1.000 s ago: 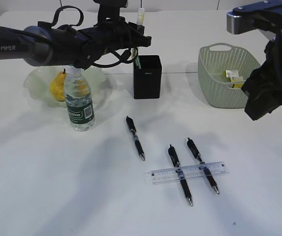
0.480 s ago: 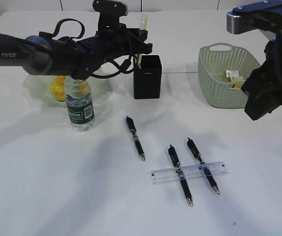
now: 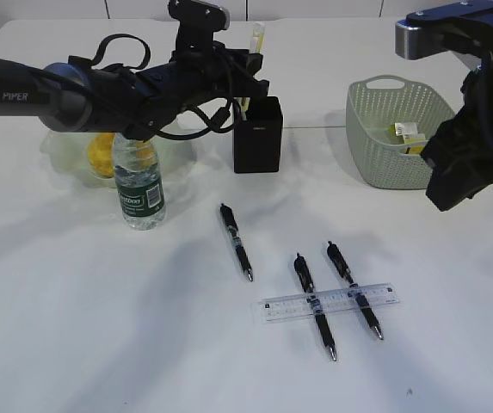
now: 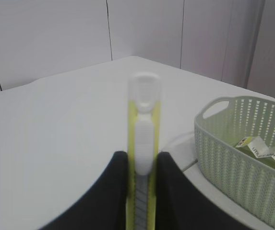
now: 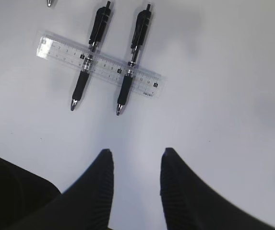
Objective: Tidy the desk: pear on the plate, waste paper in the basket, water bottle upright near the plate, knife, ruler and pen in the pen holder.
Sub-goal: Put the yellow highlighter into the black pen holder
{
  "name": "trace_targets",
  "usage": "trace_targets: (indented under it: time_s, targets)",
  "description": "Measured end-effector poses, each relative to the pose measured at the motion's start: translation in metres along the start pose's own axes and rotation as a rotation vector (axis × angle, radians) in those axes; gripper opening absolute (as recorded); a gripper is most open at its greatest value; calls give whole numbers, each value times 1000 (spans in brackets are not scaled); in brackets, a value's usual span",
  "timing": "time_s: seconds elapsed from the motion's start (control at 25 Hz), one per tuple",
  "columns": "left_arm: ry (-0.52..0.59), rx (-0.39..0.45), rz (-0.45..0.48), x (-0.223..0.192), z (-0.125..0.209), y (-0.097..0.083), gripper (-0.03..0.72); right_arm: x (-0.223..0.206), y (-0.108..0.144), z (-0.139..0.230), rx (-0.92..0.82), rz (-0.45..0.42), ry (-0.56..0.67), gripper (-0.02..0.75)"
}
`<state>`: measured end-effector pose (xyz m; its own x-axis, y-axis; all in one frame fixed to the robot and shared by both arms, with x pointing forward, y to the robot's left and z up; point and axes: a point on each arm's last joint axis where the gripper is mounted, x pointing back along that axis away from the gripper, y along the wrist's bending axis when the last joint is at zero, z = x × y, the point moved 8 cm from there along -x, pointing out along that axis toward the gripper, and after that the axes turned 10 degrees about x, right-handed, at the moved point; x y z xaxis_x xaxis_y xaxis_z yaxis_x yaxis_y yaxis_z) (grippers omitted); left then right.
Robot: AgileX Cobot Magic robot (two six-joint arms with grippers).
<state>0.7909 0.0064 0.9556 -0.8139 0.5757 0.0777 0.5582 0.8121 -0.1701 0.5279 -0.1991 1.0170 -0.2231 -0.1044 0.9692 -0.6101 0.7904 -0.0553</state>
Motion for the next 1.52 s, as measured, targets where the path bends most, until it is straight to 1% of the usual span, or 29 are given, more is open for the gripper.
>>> trace_targets:
  time_s: [1.04,1.32,1.52]
  targets:
    - [-16,-2,14,-1,1,-2,103,0,1,0,-2,-7,-2,252]
    - [-15,-27,50,-1,1,-8,103,0,1,0,-2,-7,-2,251]
    - [-17,-26,55,-1,2,-9,103,0,1,0,-2,-7,-2,251]
